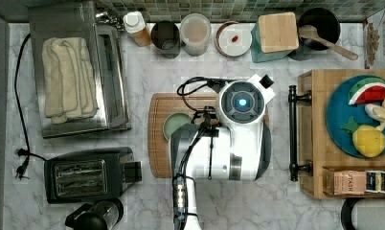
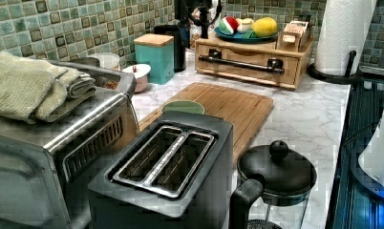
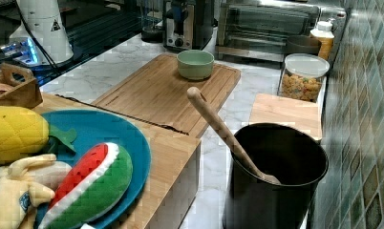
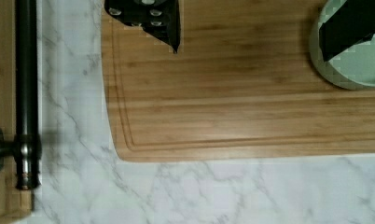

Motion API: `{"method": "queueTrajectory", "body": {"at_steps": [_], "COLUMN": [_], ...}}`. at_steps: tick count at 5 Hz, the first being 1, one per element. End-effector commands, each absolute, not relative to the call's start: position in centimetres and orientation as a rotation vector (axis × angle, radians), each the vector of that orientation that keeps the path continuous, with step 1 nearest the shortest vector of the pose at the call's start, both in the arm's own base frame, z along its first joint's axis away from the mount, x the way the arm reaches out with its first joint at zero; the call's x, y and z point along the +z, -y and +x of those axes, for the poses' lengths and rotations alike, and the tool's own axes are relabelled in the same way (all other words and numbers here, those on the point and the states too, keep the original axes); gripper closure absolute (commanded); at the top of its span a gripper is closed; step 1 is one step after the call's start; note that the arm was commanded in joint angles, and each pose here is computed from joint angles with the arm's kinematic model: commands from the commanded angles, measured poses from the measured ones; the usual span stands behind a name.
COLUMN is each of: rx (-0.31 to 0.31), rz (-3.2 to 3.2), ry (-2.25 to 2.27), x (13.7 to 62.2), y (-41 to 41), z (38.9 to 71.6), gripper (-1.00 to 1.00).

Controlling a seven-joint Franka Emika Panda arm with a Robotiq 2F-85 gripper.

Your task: Open the drawer.

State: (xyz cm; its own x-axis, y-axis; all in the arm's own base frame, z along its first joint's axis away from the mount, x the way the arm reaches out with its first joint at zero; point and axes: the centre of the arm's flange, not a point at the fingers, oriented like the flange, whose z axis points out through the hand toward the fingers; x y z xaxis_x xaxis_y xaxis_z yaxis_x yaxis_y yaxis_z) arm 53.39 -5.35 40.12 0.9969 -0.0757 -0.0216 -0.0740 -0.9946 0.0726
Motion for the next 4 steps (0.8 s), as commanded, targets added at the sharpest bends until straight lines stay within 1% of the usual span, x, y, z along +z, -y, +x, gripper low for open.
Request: {"method": "queueTrajectory", "body": {"at_steps": [1,2,3,4], "rx": [0.055,0.088,0.071,0.078], "rz": [2.970,2.966,2.950,2.916], "ry": [0.034,-0.040,-0.101,-0.097], "x": [39.7,38.8,38.0,37.6], "y": [16.2,18.4,20.3,21.6], "z": [51.5,51.9,52.2,51.9], "gripper": [-1.00,-1.00,-1.00,-1.00]}}
